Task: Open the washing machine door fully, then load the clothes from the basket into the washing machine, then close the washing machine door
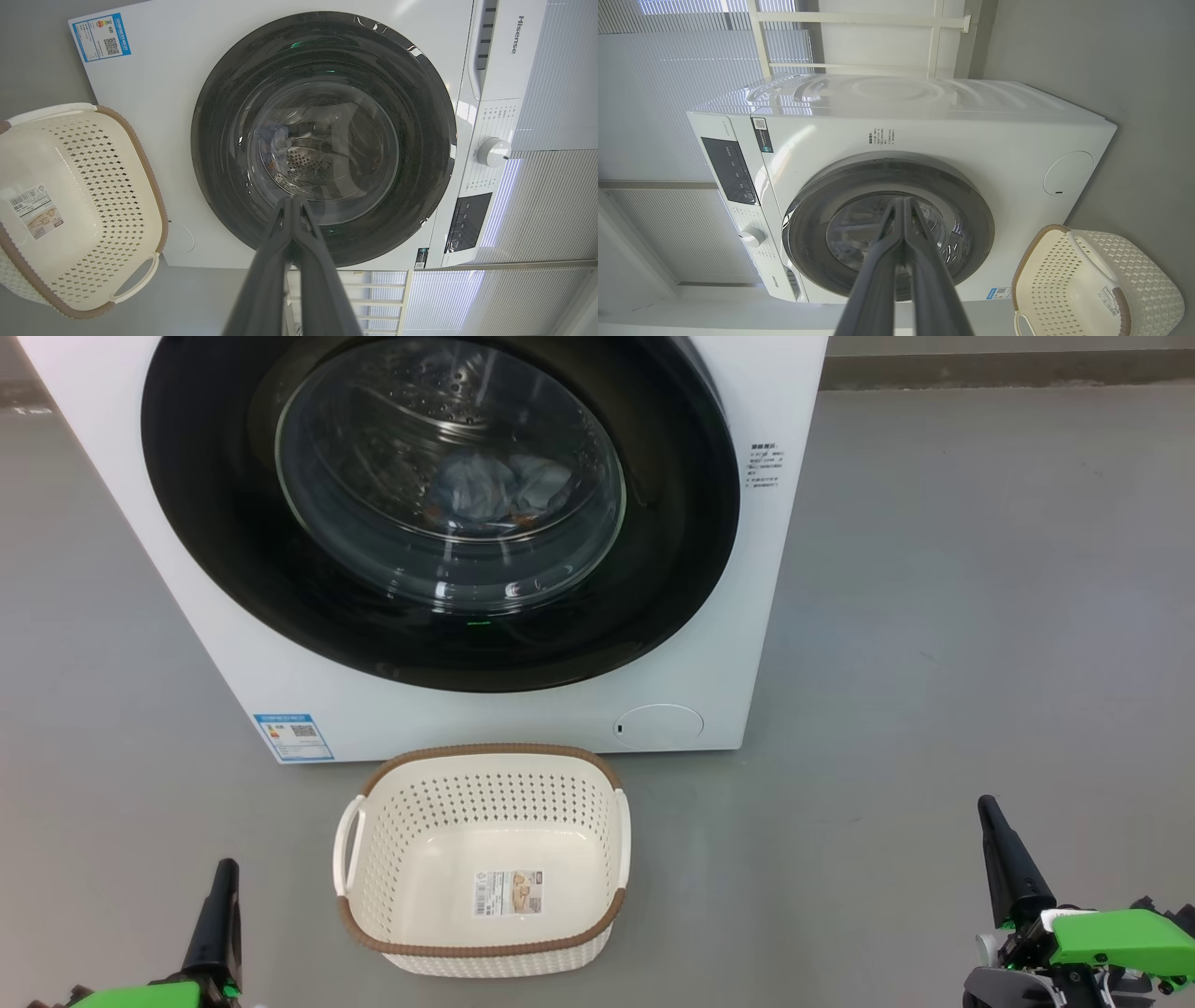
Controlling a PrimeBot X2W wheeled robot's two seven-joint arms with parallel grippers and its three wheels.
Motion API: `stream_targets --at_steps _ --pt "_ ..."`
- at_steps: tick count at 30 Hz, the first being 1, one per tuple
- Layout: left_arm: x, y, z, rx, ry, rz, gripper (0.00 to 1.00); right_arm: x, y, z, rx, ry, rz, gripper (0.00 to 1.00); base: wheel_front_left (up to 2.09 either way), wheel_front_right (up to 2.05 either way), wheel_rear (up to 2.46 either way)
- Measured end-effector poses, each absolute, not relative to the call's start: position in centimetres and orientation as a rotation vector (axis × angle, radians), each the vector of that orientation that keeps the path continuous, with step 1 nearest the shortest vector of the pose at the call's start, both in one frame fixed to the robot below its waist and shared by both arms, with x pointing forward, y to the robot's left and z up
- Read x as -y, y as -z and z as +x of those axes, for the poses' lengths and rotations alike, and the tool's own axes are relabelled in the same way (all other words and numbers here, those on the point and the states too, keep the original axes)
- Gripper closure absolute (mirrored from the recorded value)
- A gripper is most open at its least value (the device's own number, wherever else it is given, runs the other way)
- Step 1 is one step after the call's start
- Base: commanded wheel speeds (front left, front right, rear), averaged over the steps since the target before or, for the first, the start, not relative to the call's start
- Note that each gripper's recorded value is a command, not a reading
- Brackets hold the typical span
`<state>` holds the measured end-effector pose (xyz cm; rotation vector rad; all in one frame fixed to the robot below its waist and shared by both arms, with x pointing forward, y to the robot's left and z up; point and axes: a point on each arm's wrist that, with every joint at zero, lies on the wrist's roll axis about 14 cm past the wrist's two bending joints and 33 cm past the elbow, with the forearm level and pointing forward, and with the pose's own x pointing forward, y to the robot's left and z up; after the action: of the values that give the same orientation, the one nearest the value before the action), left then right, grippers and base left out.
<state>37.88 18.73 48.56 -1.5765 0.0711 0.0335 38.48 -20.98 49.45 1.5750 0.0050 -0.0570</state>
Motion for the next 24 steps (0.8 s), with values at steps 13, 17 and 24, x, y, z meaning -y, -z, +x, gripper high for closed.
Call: stream_targets --at_steps 13,17,24 --pt "-18.71 -48.56 37.88 -0.074 -0.031 -1.579 1.00 20.95 -49.45 38.48 -0.005 0.057 1.576 1.00 0.00 0.00 0.00" --pt "-18.73 -48.57 37.88 -0.073 -0.031 -1.579 1.00 20.95 -49.45 38.48 -0.005 0.057 1.576 1.00 0.00 0.00 0.00" --pt "-18.77 -48.57 37.88 -0.072 -0.032 -1.580 1.00 20.95 -49.45 38.48 -0.005 0.057 1.576 1.00 0.00 0.00 0.00"
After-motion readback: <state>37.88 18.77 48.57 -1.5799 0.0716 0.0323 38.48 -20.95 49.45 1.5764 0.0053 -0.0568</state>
